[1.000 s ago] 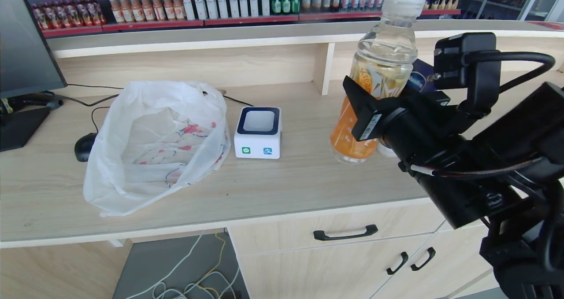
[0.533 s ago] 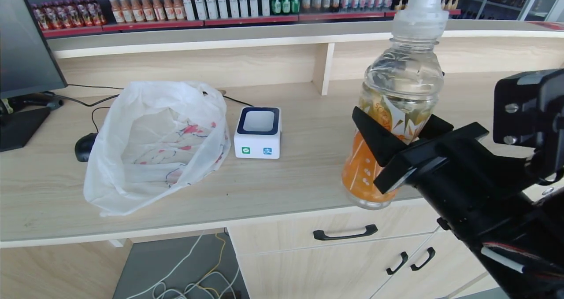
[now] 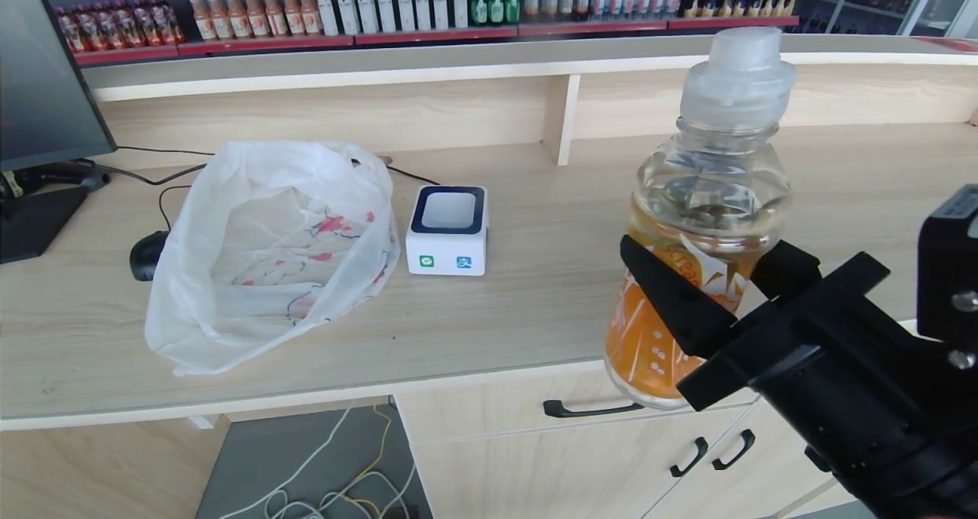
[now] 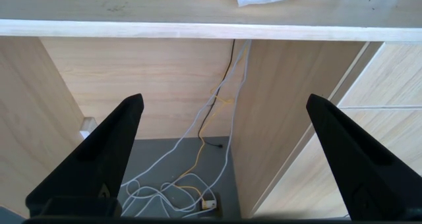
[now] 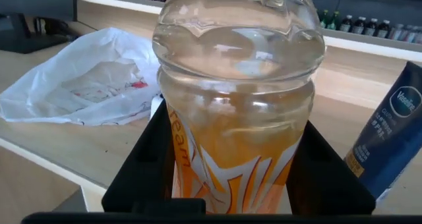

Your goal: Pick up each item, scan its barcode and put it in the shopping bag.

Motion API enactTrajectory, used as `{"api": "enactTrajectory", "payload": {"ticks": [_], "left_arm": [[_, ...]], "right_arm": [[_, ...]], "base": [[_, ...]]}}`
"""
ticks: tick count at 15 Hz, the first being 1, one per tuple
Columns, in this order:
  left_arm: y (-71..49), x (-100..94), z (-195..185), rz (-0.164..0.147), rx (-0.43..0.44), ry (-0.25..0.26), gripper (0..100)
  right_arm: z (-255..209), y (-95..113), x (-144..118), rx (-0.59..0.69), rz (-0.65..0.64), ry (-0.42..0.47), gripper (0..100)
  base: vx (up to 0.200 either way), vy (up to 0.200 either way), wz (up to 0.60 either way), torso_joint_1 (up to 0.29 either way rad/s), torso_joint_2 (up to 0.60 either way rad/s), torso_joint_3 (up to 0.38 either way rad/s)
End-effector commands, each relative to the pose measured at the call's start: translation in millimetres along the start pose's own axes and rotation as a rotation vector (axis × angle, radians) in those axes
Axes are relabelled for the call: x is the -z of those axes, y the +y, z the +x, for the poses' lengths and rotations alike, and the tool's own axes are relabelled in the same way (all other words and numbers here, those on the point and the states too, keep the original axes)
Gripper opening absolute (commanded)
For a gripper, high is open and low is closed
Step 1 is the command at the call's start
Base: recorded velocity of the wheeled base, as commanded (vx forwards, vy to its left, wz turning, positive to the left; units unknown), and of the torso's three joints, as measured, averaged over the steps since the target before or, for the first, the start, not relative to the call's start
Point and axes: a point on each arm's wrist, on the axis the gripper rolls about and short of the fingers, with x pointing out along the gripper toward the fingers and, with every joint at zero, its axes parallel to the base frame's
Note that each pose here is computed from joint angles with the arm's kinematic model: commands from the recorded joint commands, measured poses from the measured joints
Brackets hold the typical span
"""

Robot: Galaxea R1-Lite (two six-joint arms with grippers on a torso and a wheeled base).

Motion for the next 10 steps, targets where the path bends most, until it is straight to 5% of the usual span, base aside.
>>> {"api": "enactTrajectory", "payload": {"ticks": [1,10], "left_arm": [[0.0,0.0,0,0.000,-0.001,0.000,100],[0.0,0.0,0,0.000,-0.001,0.000,100]], "right_arm": [[0,5,-3,-0.019,0.000,-0.010,0],[-19,33,-13,-0.168,-0.105,-0.046,0]], "base": [[0.000,0.000,0.00,0.000,0.00,0.000],[0.000,0.000,0.00,0.000,0.00,0.000]]}}
